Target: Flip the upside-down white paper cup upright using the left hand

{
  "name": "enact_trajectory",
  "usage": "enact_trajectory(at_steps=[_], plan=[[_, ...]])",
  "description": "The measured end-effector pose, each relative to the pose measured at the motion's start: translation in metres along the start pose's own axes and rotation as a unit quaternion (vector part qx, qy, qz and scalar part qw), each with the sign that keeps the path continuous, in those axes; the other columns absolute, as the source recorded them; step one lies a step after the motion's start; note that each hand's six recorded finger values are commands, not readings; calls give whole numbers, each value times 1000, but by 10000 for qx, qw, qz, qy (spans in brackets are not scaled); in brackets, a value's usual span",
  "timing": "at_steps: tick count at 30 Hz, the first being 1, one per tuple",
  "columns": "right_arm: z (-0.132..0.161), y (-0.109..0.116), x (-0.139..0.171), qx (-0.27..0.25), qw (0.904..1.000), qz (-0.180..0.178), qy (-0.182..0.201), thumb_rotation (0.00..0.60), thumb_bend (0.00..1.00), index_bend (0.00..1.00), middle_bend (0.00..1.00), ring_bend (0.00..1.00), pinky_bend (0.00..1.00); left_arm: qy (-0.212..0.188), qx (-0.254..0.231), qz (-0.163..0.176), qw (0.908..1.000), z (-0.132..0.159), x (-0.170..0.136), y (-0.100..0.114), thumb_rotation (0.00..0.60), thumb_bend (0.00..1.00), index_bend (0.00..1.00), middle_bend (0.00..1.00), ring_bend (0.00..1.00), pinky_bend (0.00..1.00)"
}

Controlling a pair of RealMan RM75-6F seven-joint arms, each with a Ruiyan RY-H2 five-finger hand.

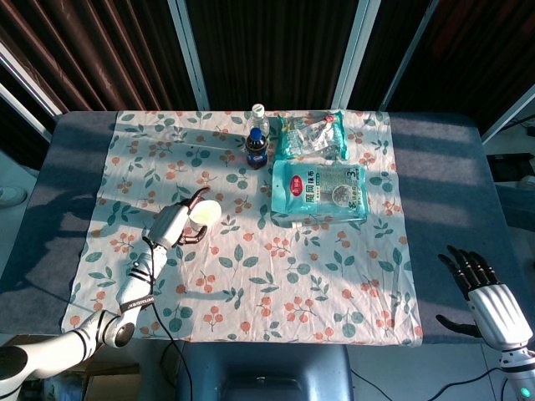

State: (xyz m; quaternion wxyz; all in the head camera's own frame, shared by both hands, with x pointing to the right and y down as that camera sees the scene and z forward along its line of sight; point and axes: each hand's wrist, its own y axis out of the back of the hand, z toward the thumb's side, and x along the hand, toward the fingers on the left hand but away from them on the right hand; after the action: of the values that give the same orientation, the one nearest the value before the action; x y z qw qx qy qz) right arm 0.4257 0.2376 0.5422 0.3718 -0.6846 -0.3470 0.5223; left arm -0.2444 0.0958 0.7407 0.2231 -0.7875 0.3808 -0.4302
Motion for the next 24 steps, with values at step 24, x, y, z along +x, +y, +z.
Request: enact_trajectory(at_steps=[24], plan=[[0,0,0,11,10000,8,12,600,58,0,0,0,182,404,333,-507,9973,-28,-4,-21,600,434,0,74,65,227]])
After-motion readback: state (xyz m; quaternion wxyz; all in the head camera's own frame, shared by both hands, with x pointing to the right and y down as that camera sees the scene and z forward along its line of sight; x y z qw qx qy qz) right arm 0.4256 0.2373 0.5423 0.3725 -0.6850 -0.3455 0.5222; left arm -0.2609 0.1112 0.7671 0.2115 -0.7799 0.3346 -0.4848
